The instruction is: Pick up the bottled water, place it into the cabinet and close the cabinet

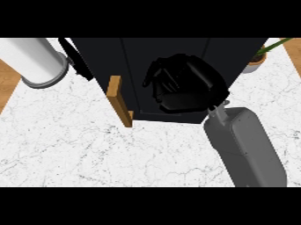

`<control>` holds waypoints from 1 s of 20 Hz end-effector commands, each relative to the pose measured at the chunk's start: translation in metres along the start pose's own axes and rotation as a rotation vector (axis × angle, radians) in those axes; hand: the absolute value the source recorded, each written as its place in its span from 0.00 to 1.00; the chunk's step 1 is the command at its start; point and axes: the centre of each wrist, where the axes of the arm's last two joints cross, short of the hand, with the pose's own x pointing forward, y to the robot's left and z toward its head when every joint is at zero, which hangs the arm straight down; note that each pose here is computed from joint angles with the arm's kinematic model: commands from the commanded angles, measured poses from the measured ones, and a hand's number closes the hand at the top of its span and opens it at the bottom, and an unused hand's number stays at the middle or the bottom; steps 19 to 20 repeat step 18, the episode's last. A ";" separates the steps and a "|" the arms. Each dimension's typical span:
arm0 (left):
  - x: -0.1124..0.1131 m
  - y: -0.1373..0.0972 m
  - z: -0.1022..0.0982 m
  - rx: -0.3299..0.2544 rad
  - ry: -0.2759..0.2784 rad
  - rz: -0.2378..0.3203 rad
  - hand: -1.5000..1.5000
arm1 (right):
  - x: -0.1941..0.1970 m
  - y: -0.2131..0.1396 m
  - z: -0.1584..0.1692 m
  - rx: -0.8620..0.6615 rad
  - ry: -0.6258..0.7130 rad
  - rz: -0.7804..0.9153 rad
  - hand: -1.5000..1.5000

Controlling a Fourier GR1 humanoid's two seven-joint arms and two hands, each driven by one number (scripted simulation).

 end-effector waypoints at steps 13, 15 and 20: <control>0.005 0.007 0.003 -0.032 0.015 0.039 0.00 | 0.007 0.001 -0.058 0.094 0.051 -0.023 1.00; 0.011 0.002 -0.004 -0.045 0.022 0.037 0.00 | 0.012 -0.004 -0.061 0.098 0.065 -0.043 1.00; 0.001 0.013 0.003 -0.034 0.017 0.020 0.00 | 0.007 0.001 -0.059 0.094 0.049 -0.042 1.00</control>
